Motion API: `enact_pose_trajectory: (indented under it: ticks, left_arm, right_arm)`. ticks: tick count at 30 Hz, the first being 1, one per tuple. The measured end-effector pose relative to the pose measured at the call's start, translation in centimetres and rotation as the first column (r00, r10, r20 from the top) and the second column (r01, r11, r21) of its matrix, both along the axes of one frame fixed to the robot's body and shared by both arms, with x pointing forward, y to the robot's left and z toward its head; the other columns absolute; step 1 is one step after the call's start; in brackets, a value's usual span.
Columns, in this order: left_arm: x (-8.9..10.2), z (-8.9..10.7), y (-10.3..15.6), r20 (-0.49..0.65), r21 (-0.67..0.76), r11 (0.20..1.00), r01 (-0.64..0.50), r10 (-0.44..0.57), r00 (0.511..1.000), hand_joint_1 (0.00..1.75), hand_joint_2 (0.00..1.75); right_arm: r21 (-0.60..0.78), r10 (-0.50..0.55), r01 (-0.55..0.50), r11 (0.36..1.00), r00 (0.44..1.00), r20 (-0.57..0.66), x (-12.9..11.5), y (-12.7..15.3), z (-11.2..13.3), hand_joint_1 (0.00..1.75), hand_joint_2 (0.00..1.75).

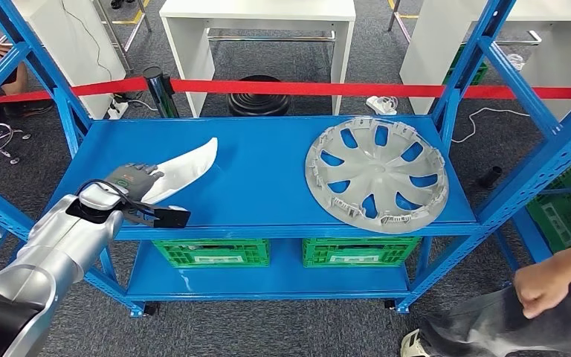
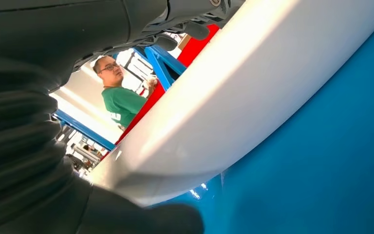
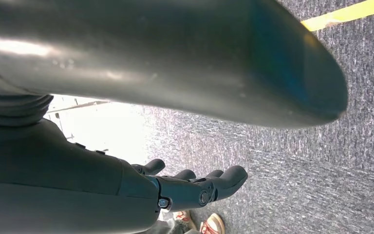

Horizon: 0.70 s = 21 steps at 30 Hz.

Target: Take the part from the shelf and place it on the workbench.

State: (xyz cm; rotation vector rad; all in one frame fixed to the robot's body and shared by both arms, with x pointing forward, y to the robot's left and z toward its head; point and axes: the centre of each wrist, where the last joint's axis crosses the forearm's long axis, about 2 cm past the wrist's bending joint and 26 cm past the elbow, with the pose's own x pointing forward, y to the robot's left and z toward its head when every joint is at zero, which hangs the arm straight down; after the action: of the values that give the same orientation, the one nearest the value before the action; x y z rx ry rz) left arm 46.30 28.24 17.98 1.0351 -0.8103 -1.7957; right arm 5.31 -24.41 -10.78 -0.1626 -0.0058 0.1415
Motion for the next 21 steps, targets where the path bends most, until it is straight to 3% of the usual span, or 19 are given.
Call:
enact_pose_trajectory:
  ticks: [5,12,21]
  left_arm:
    - [-0.08,-0.14,0.08,0.021,-0.012,1.0,0.004,-0.004,1.0,1.54,1.75]
    - [-0.12,-0.22,0.19,0.024,-0.022,1.0,0.001,0.0,1.0,1.75,1.75]
    - [0.08,0.16,0.37,0.019,-0.034,0.999,-0.011,0.011,1.0,1.75,1.75]
  right_arm:
    - [0.0,0.002,-0.002,1.0,1.0,0.0,0.0,0.0,0.0,0.0,0.0]
    - [-0.001,0.007,-0.007,1.0,1.0,0.0,0.0,0.0,0.0,0.0,0.0]
    - [0.0,0.009,-0.009,1.0,1.0,0.0,0.02,0.0,0.0,0.0,0.0]
